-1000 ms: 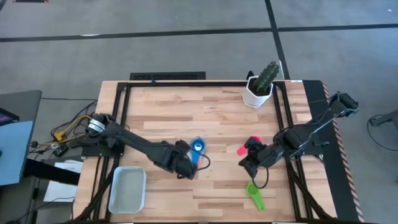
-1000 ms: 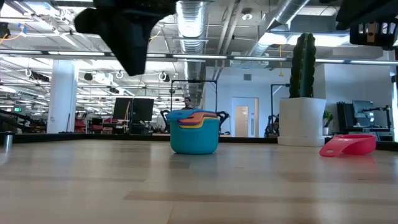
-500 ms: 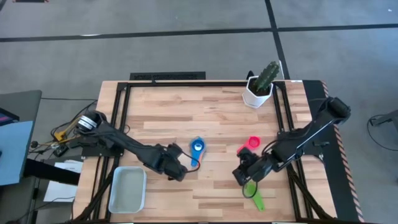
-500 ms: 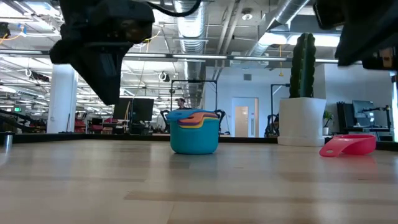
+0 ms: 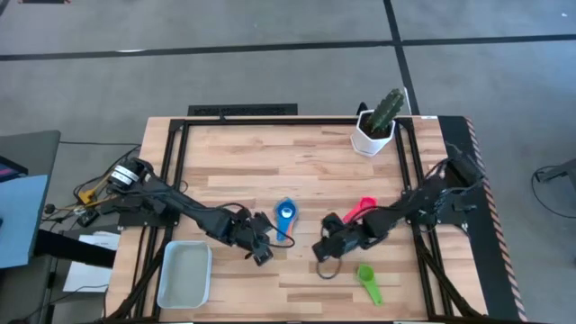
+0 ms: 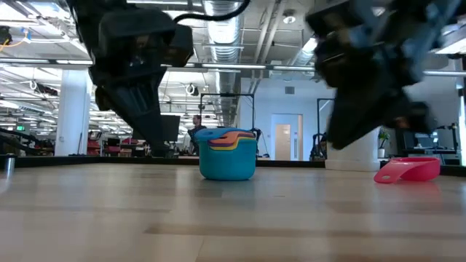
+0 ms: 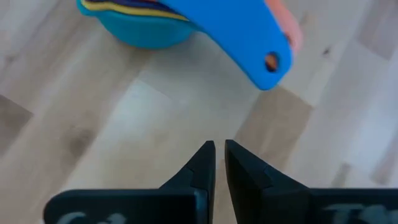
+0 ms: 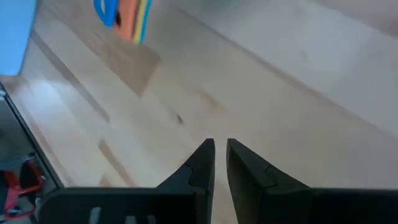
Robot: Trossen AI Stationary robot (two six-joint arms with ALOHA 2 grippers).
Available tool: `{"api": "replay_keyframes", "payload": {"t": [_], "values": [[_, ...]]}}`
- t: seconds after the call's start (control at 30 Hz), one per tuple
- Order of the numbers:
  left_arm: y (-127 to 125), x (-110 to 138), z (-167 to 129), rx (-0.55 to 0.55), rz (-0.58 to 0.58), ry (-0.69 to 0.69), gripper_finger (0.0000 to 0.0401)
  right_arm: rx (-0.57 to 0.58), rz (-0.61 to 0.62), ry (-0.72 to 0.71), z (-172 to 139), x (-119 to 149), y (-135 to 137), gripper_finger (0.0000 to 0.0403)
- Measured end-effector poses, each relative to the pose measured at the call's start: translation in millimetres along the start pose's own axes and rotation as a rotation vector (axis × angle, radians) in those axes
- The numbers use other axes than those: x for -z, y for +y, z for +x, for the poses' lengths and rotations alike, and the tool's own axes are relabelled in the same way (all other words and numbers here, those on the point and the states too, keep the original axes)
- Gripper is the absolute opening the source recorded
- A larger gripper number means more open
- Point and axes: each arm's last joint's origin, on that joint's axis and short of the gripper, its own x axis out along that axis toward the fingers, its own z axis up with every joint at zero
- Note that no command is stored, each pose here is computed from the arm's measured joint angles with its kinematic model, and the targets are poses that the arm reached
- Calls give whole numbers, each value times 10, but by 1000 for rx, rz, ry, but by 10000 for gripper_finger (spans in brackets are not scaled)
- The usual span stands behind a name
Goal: Nest measuring cups in basket
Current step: Stack the blue measuring cup on top of the orange measuring cup
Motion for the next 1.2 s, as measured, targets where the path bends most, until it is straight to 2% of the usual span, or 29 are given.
{"api": "replay_keyframes", "payload": {"t": [0.1, 0.23, 0.57, 0.93, 1.2], "values": [[38, -17, 36, 5, 66, -12, 23, 11, -4, -15, 149, -145, 56, 65], [56, -100, 81, 73, 144, -37, 23, 11, -9, -25, 305, -354, 151, 65], [218, -276, 180, 133, 221, -46, 23, -20, -51, -15, 498, -713, 326, 56], [238, -349, 191, 171, 266, -59, 23, -31, -113, -3, 530, -820, 348, 20], [235, -351, 182, 179, 261, -56, 23, -32, -121, 16, 510, -828, 343, 29]]}}
